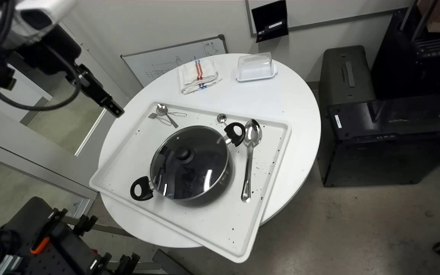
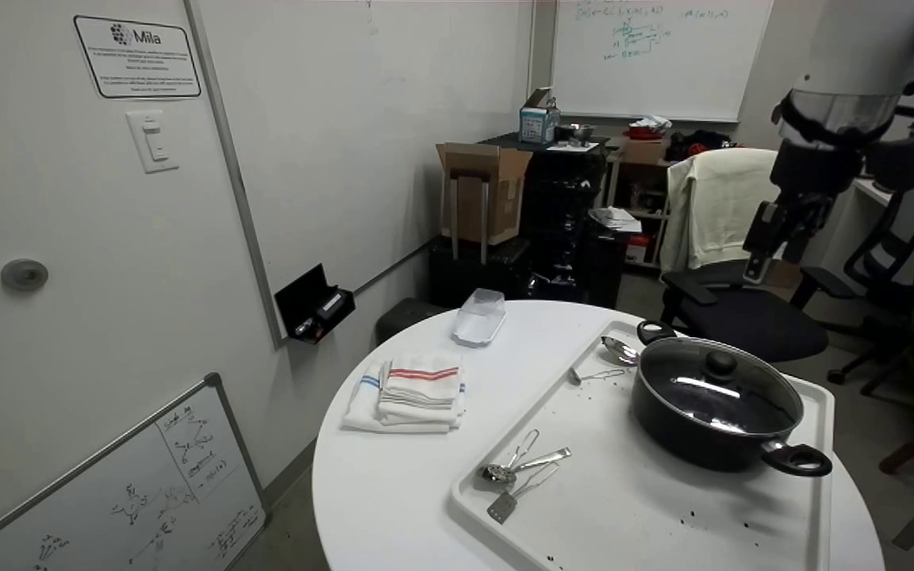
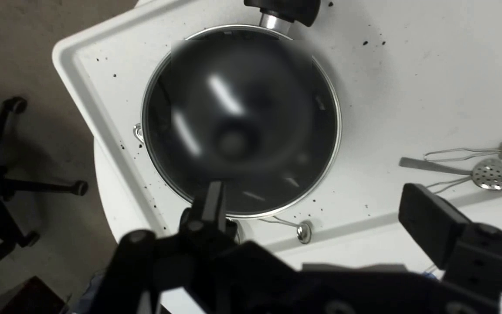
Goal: Remove the glass lid from the pot and put it on the white tray
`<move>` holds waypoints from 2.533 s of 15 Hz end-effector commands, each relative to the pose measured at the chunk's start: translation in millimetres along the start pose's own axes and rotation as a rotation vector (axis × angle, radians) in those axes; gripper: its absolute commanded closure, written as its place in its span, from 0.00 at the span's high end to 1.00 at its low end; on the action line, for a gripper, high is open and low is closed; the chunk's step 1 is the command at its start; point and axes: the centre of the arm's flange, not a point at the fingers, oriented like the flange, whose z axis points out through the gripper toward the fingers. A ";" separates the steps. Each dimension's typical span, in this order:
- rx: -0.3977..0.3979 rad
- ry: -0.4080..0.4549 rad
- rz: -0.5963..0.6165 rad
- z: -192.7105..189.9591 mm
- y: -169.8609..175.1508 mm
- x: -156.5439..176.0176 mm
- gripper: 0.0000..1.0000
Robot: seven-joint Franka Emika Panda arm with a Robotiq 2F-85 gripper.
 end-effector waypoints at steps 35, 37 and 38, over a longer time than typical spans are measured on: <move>-0.020 -0.022 0.276 211.7 49.6 44.7 0.99; -0.023 -0.020 0.272 212.7 48.5 44.4 0.81; -0.023 -0.020 0.271 212.8 48.0 44.6 0.73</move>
